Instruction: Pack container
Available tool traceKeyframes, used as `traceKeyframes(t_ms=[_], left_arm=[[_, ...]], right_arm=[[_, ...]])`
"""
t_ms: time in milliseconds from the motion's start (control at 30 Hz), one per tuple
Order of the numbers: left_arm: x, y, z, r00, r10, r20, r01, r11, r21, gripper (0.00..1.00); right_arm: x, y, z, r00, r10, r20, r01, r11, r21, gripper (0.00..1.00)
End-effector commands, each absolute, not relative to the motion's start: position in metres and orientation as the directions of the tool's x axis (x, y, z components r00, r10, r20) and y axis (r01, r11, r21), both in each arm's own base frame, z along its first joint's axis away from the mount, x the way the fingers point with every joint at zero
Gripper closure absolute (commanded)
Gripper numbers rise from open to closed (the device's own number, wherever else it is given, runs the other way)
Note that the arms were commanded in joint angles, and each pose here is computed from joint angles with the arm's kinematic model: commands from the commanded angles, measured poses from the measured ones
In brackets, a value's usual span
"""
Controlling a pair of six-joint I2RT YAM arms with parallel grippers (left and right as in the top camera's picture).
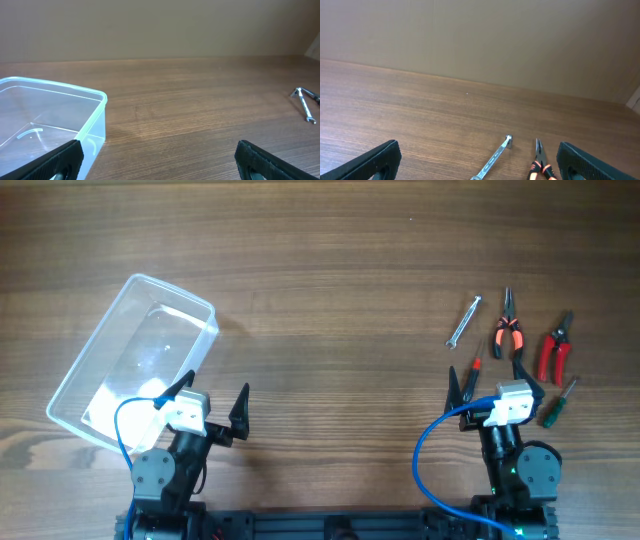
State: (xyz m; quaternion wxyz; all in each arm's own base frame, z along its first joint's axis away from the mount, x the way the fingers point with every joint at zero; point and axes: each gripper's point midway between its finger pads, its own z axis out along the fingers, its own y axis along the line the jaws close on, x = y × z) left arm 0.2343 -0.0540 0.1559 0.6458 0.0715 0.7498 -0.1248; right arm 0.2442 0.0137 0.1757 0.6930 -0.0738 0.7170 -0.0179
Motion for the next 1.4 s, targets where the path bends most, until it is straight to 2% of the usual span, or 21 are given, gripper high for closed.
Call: traceKeyframes(t_ms=[0,300,467,533,700,833,967,1100,1200,1300,1367], left_arm=[[0.234,-0.056,0.156,-0.147,-0.04,-0.988,0.285,0.955,-0.081,0.0],[0.234,-0.055,0.156,-0.151,-0.055,-0.987,0.275,0.957,-0.095,0.0],[0.234,-0.055,0.158,-0.201,-0.264,-0.943,0.238,0.921,-0.308,0.0],[0.234,-0.054,0.164,-0.207,-0.315,-0.926,0.221,0.907,-0.358,0.0],[0.239,-0.043,0.193,-0.213,-0.341,-0.916,0.147,0.915,-0.375,0.0],[0.25,-0.04,0.209,-0.343,-0.332,-0.879,0.074,0.923,-0.377,0.0],[0.267,-0.041,0.228,-0.481,-0.322,-0.815,0.01,0.928,-0.372,0.0],[0.276,-0.029,0.246,-0.636,-0.339,-0.693,-0.114,0.93,-0.35,0.0],[0.271,-0.014,0.255,-0.715,-0.377,-0.589,-0.217,0.92,-0.325,0.0],[0.259,0.001,0.265,-0.769,-0.422,-0.48,-0.311,0.903,-0.295,0.0],[0.248,0.008,0.271,-0.791,-0.455,-0.408,-0.367,0.888,-0.278,0.0]], right_arm=[[0.244,0.012,0.175,-0.025,-0.116,-0.993,-0.069,0.991,-0.114,0.0],[0.244,0.012,0.175,-0.031,-0.04,-0.999,-0.068,0.997,-0.038,0.0],[0.244,0.016,0.175,-0.059,0.308,-0.949,-0.074,0.947,0.312,0.0],[0.243,0.023,0.175,-0.077,0.366,-0.927,-0.106,0.922,0.373,0.0],[0.242,0.039,0.192,-0.085,0.366,-0.927,-0.207,0.903,0.376,0.0],[0.247,0.047,0.21,-0.13,0.334,-0.934,-0.238,0.904,0.356,0.0],[0.258,0.061,0.223,-0.242,0.284,-0.928,-0.286,0.893,0.348,0.0],[0.27,0.069,0.216,-0.463,0.216,-0.859,-0.261,0.894,0.365,0.0],[0.274,0.069,0.211,-0.621,0.157,-0.768,-0.217,0.907,0.361,0.0],[0.276,0.067,0.209,-0.728,0.079,-0.681,-0.203,0.924,0.324,0.0],[0.276,0.054,0.206,-0.828,0.06,-0.558,-0.121,0.952,0.281,0.0]])
